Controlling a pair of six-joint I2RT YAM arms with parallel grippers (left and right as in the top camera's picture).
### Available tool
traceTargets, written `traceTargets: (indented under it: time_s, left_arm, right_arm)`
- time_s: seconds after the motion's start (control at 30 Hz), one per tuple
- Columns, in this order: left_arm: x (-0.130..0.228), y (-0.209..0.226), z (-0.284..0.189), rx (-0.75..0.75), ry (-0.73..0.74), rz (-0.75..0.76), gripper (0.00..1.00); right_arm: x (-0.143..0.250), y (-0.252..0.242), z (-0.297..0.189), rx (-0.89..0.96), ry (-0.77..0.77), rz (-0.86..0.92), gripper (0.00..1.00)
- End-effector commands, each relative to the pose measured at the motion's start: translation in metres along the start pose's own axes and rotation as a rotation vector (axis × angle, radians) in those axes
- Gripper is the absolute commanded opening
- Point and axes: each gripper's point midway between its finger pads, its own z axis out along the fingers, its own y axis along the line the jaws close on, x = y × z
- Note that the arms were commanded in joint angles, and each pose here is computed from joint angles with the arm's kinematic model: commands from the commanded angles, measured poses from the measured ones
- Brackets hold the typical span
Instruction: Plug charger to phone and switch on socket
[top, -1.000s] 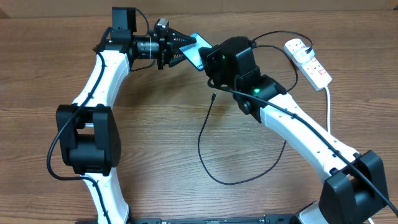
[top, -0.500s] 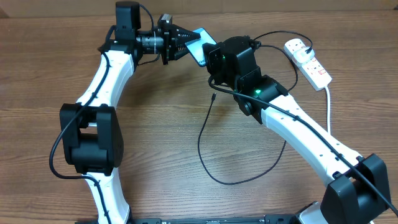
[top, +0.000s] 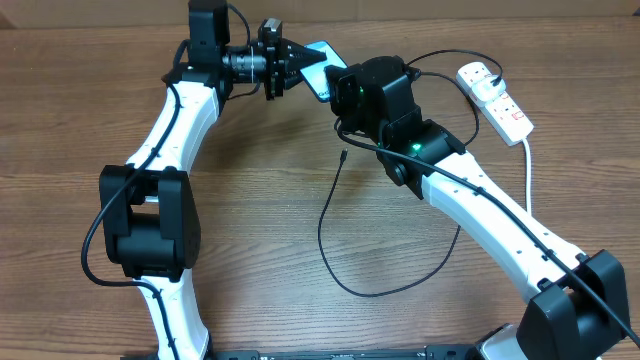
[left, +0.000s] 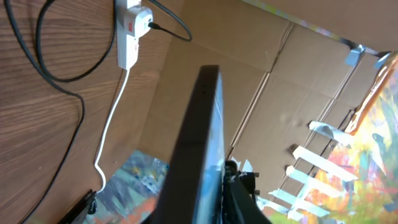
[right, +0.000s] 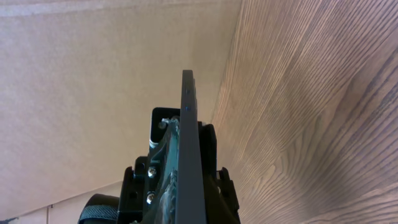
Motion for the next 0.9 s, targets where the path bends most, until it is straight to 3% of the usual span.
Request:
traceTargets:
  time_s: [0.0,0.23,0.33,0.57,0.6,0.67,0.77,0.87]
  left_arm:
    - [0.017,-0.016,0.014,0.016,0.060,0.072,0.20]
    - [0.018,-0.015,0.017,0.013,0.063,0.039,0.19]
    - [0.018,-0.015,0.018,0.013,0.059,0.067,0.04]
    - [-0.001,-0.013,0.017,-0.004,-0.049,0.170,0.04]
    - [-0.004,-0.013,0.016,-0.006,-0.062,0.191,0.04]
    - [-0.008,-0.013,0.012,-0.010,-0.082,0.235,0.04]
    - [-0.014,-0.013,0.005,-0.012,-0.105,0.265,0.04]
    - [-0.019,-0.012,-0.003,-0.012,-0.119,0.276,0.04]
  right_arm:
    - [0.072,-0.008,-0.014,0.041,0.287,-0.049,0.04]
    - [0.073,-0.008,-0.014,0.041,0.289,-0.050,0.04]
    - [0.073,-0.008,-0.014,0.041,0.289,-0.050,0.04]
    - [0.067,-0.007,-0.013,0.027,0.252,-0.127,0.04]
    - [0.066,-0.007,-0.012,0.024,0.245,-0.143,0.07]
    - [0.061,-0.006,-0.011,0.013,0.216,-0.218,0.25]
    - [0.053,-0.005,-0.010,-0.002,0.170,-0.342,0.30]
    - [0.043,-0.003,-0.008,-0.009,0.111,-0.476,0.47]
